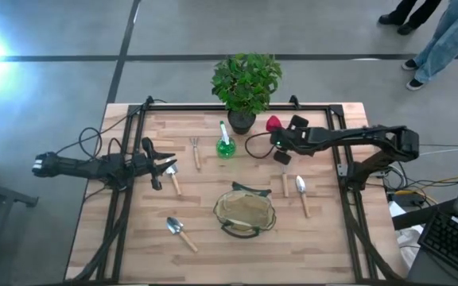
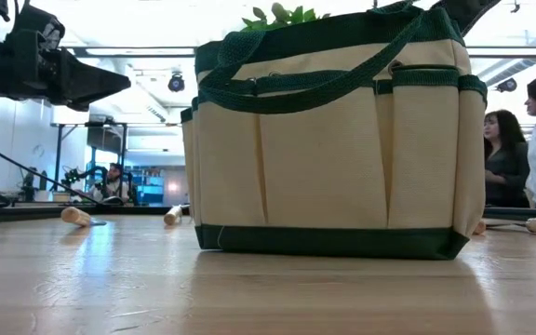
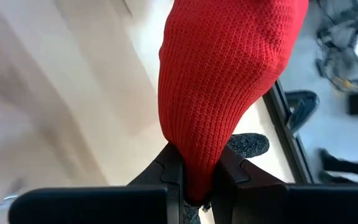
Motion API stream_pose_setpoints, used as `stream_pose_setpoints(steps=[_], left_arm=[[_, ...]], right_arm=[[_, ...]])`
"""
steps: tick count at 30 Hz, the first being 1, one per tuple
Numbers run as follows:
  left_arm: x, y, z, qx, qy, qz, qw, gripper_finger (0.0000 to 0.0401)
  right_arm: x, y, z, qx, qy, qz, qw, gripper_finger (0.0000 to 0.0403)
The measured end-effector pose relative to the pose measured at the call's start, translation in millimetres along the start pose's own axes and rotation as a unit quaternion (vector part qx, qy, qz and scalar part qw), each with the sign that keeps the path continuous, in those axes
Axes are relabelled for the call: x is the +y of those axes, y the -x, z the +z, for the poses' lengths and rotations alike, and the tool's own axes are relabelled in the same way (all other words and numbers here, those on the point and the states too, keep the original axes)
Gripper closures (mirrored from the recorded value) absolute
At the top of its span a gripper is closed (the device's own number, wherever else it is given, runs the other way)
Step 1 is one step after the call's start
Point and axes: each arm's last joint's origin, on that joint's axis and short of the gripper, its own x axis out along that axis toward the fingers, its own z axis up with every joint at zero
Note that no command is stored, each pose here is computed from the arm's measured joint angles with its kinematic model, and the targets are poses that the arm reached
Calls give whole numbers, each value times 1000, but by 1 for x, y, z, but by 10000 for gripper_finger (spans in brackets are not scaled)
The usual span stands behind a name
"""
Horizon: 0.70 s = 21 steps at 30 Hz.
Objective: Pick & Place Garden tools in Gardening bag
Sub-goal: Put the red gloves into the green gardening bag
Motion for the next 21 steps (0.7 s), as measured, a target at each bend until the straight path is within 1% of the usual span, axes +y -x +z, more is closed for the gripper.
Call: stream_pose_setpoints(steps=[4,9,12,17,21], left_arm=[[0,0,0,0,6,0,1000,304],[0,0,0,0,6,0,1000,304],[0,0,0,0,7,0,1000,304],[0,0,0,0,8,0,1000,304],[0,0,0,-1,8,0,1000,304]], right_arm=[[-3,25,0,-47,-22,25,998,374],[-4,62,-5,-118,-52,59,990,374],[-1,84,-8,-162,-64,86,981,374],[5,111,-16,-212,-73,127,966,374],[11,128,-18,-269,-84,162,946,374]])
